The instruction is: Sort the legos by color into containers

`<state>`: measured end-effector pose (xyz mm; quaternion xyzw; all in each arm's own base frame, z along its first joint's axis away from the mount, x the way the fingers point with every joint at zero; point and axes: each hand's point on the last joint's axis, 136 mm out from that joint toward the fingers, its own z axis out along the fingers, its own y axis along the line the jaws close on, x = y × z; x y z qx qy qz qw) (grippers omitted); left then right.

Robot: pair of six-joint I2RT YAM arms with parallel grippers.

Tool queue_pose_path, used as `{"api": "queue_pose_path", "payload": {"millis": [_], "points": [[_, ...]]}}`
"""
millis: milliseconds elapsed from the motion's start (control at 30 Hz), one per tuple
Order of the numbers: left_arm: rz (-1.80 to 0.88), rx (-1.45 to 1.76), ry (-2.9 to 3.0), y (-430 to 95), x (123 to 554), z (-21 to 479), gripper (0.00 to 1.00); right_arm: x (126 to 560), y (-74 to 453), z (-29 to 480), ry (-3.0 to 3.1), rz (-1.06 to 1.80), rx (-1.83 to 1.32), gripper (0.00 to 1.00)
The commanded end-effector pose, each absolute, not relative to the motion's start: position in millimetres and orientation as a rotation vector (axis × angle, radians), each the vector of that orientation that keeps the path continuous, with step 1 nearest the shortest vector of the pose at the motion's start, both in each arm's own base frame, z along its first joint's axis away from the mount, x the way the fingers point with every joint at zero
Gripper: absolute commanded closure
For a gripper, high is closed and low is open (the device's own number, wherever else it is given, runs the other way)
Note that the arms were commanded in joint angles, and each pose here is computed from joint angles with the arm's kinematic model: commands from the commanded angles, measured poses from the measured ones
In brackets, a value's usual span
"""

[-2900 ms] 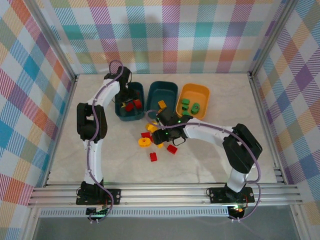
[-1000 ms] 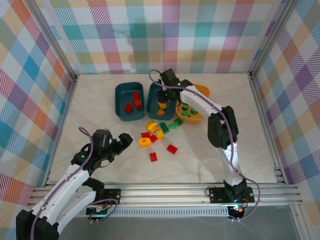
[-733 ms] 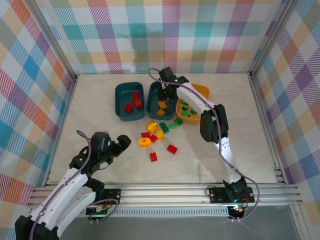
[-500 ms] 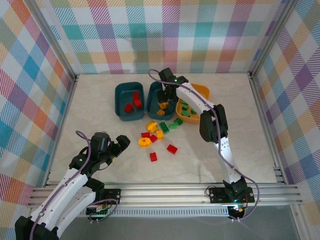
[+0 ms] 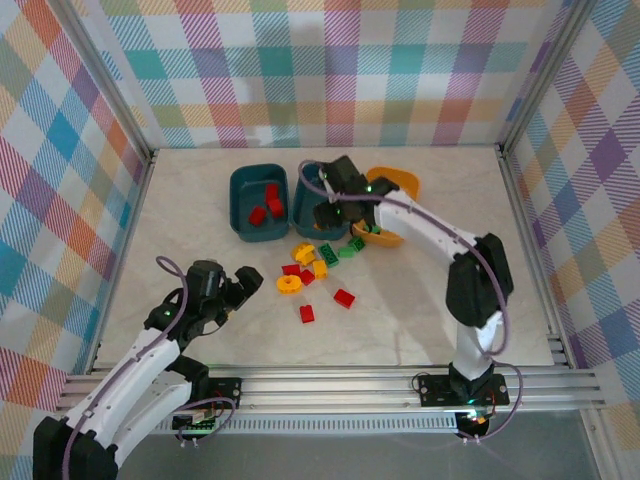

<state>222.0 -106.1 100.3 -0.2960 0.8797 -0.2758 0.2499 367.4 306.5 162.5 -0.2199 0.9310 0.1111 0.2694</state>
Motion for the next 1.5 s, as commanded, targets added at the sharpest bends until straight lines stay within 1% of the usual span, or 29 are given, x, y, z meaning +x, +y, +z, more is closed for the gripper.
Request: {"api": "queue_pose_path", "payload": {"millis": [0, 100, 233, 300, 400, 500, 600, 733, 867, 1033, 1200, 1333, 1467], "points": [[-0.834, -0.693, 2.398, -124.8, 232.8, 105.0, 0.0, 323.1, 303.5, 115.0, 2.59, 0.247, -0.677, 0.45], [-0.887, -0.602, 2.474, -143.2, 237.1, 102.4, 0.0, 280.8, 292.2, 89.8, 2.633, 0.162, -0.798, 0.43], [-0.841, -0.547, 2.531, -152.1, 248.7, 99.4, 0.0, 241.4, 276.4, 62.2, 2.703, 0.116, -0.892, 0.37], [-0.818, -0.551, 2.538, -152.5, 254.0, 98.7, 0.0, 231.0, 270.7, 53.0, 2.726, 0.101, -0.913, 0.34], [-0.84, -0.539, 2.517, -159.5, 267.2, 104.2, 0.0, 225.5, 265.5, 42.4, 2.74, 0.075, -0.928, 0.33], [-0.84, -0.524, 2.538, -164.4, 273.2, 105.8, 0.0, 228.5, 263.5, 34.2, 2.737, 0.034, -0.945, 0.34], [-0.801, -0.516, 2.572, -163.0, 273.4, 104.5, 0.0, 233.1, 267.2, 29.2, 2.724, 0.028, -0.953, 0.44], [-0.71, -0.511, 2.582, -151.7, 272.9, 104.9, 0.0, 235.5, 276.2, 30.3, 2.707, 0.07, -0.97, 0.6], [-0.669, -0.539, 2.577, -138.0, 273.0, 107.0, 0.0, 236.1, 280.2, 32.5, 2.704, 0.09, -0.972, 0.69], [-0.628, -0.6, 2.564, -117.6, 273.4, 110.9, 0.0, 245.1, 289.7, 56.6, 2.65, 0.142, -0.916, 0.7], [-0.509, -0.736, 2.564, -85.3, 271.8, 106.0, 0.0, 267.1, 325.9, 98.7, 2.542, 0.259, -0.922, 0.69], [-0.506, -0.856, 2.609, -72.0, 266.0, 89.5, 0.0, 297.3, 362.3, 122.9, 2.453, 0.304, -0.93, 0.69], [-0.54, -0.983, 2.628, -64.9, 253.1, 73.1, 0.0, 334.7, 401.0, 138.2, 2.388, 0.383, -0.86, 0.69]]}}
